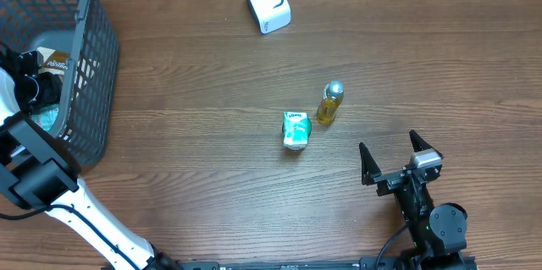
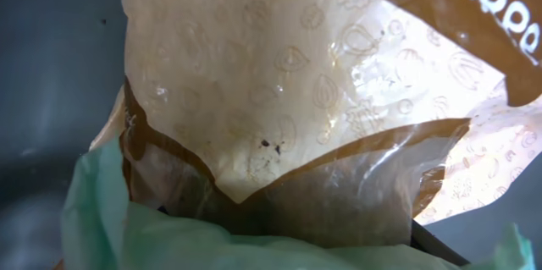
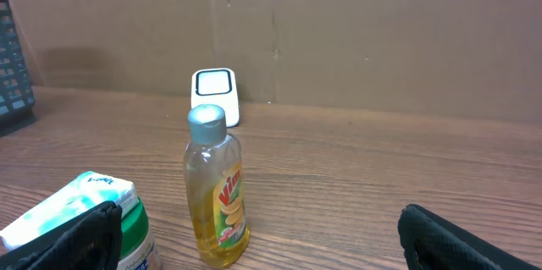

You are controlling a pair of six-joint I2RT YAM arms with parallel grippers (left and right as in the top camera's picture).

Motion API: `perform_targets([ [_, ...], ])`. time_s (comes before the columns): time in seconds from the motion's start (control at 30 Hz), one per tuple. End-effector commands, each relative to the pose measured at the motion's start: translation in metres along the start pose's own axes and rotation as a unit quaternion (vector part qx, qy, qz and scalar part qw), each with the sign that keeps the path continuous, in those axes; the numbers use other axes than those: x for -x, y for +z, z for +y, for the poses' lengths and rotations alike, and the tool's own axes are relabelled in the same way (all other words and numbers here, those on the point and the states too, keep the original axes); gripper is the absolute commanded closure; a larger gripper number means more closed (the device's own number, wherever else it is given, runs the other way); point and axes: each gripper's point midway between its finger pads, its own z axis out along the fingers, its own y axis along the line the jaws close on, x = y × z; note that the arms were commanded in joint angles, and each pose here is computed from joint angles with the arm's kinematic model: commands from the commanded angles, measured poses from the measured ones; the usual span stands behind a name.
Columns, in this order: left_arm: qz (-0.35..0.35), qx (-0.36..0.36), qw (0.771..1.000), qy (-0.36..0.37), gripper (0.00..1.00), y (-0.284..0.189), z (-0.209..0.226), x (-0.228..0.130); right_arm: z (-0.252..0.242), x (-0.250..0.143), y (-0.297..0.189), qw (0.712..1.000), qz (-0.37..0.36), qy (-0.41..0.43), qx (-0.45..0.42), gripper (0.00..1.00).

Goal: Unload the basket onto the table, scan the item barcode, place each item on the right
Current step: 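Lower the left gripper into the basket and grasp the teal wipes pack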

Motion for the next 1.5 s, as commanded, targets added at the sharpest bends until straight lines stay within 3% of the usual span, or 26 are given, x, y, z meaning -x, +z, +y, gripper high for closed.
perform_targets([
  [0.0, 0.040, -0.038, 0.998, -0.017, 0.75, 0.022, -0.015, -0.018, 0.000, -0.001, 0.000, 1.000, -0.002, -0.002, -0.001, 0.00],
  [0.3, -0.021, -0.019, 0.998, -0.047, 0.87, -0.034, -0.008, 0.023, -0.001, -0.001, 0.000, 1.000, -0.002, -0.002, -0.001, 0.00],
  [0.67, -0.142, 0.011, 0.987, -0.079, 0.91, -0.156, -0.009, 0.072, 0.000, -0.001, 0.000, 1.000, -0.002, -0.002, -0.001, 0.00],
  [0.83, -0.143, 0.014, 0.987, -0.073, 0.89, -0.166, -0.015, 0.071, -0.001, -0.001, 0.000, 1.000, -0.002, -0.002, -0.001, 0.00],
  [1.0, -0.100, -0.001, 0.992, -0.076, 0.89, -0.140, -0.027, 0.057, 0.000, -0.001, 0.000, 1.000, -0.002, -0.002, -0.001, 0.00],
  [1.1, -0.112, 0.008, 0.990, -0.084, 0.89, -0.154, -0.032, 0.061, -0.001, -0.001, 0.000, 1.000, -0.002, -0.002, -0.001, 0.00],
  [1.27, -0.203, 0.037, 0.973, -0.108, 0.90, -0.240, -0.035, 0.069, 0.000, -0.001, 0.000, 1.000, -0.002, -0.002, -0.001, 0.00],
  [1.47, -0.345, 0.060, 0.930, -0.113, 0.90, -0.367, -0.047, 0.058, 0.000, -0.001, 0.000, 1.000, -0.002, -0.002, -0.001, 0.00],
])
